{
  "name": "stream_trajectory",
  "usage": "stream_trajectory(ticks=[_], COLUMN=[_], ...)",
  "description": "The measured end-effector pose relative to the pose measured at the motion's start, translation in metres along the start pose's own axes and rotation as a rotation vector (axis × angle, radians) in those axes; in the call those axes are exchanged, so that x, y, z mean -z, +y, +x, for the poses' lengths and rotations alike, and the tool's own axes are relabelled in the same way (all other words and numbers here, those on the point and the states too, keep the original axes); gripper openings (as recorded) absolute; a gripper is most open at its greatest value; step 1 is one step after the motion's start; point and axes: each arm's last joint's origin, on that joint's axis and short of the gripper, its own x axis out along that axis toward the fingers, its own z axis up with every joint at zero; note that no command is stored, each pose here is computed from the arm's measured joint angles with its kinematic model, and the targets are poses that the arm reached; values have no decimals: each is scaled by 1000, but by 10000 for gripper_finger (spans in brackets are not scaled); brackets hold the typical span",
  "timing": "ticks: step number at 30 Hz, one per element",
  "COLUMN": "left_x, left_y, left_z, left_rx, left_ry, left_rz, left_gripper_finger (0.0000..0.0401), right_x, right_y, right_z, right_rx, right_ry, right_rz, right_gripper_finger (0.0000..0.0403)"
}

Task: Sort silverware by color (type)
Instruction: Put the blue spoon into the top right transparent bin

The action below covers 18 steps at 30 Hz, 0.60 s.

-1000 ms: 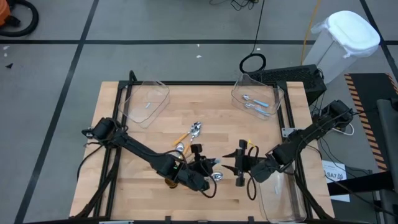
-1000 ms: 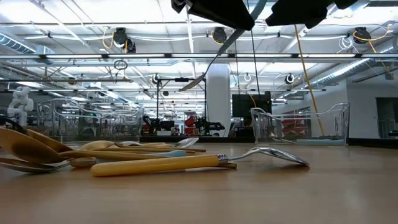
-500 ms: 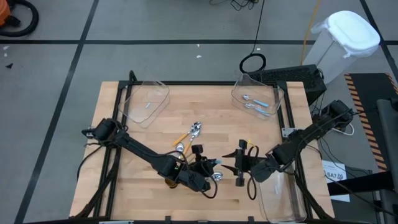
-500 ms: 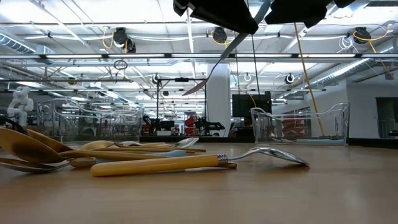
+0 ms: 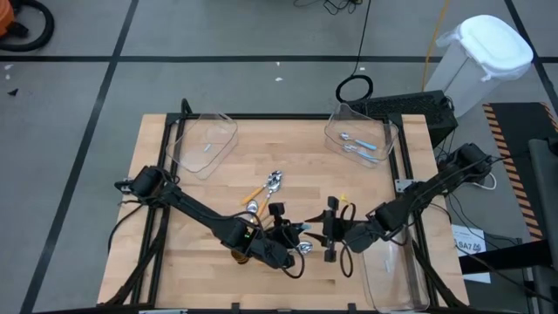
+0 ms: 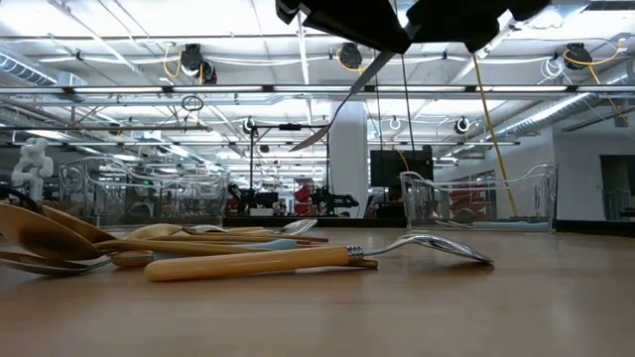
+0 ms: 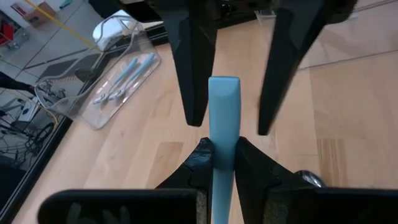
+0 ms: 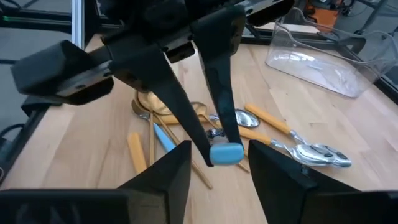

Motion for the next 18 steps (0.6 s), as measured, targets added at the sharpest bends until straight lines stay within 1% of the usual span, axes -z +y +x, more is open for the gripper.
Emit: stream_trajectory(ticks=[12, 15, 18], left_x=[0, 0, 0], left_y=[0, 0, 0], left_z=[0, 0, 0], left_rx=[6, 7, 8], left_ry=[3, 2, 2], left_rz=[1, -9, -16], left_gripper_finger=[39, 42, 70], right_x=[-1, 0, 0], right_y=[-1, -1, -1], right_z=[1, 1, 1], right_rx=[-12, -12, -10], right_ry=[2, 4, 4], right_rz=[-3, -3, 5], right_gripper_finger=[56, 55, 55])
